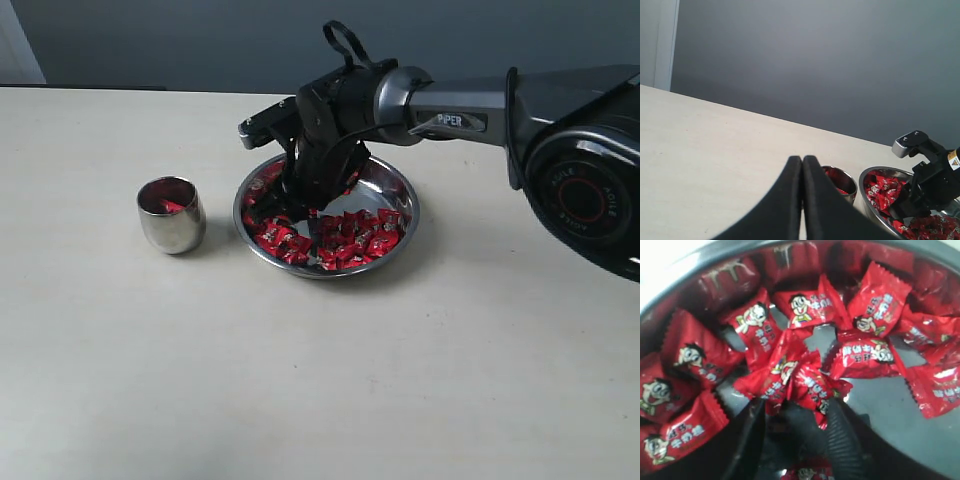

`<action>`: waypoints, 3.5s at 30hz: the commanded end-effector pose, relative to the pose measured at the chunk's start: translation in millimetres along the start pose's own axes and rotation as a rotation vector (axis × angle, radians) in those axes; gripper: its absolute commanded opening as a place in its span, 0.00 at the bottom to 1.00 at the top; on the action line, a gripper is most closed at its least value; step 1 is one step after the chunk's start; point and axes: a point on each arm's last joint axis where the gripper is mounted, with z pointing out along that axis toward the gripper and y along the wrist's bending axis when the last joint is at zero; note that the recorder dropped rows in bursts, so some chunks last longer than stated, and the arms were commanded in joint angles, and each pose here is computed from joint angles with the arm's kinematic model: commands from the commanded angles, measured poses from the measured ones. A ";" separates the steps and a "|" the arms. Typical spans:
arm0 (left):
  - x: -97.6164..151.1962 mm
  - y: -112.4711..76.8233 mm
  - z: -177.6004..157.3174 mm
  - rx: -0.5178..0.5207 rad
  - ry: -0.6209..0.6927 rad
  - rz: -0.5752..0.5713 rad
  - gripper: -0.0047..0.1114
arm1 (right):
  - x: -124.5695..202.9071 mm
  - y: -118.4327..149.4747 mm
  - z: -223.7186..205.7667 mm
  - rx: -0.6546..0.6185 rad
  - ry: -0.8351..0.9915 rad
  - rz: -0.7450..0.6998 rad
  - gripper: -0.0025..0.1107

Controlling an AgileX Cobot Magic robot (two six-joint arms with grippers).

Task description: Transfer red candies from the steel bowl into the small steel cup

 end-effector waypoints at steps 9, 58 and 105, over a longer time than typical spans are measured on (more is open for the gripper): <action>0.6 0.4 -0.2 0.000 -0.006 -0.011 0.04 | -2.1 -3.5 2.2 0.024 -0.028 -0.028 0.02; 0.6 0.4 -0.2 0.000 -0.006 -0.011 0.04 | -8.3 7.0 0.8 -0.098 -0.089 0.122 0.33; 0.6 0.4 -0.2 0.000 -0.006 -0.011 0.04 | 1.8 5.1 -21.0 -0.084 0.066 0.025 0.45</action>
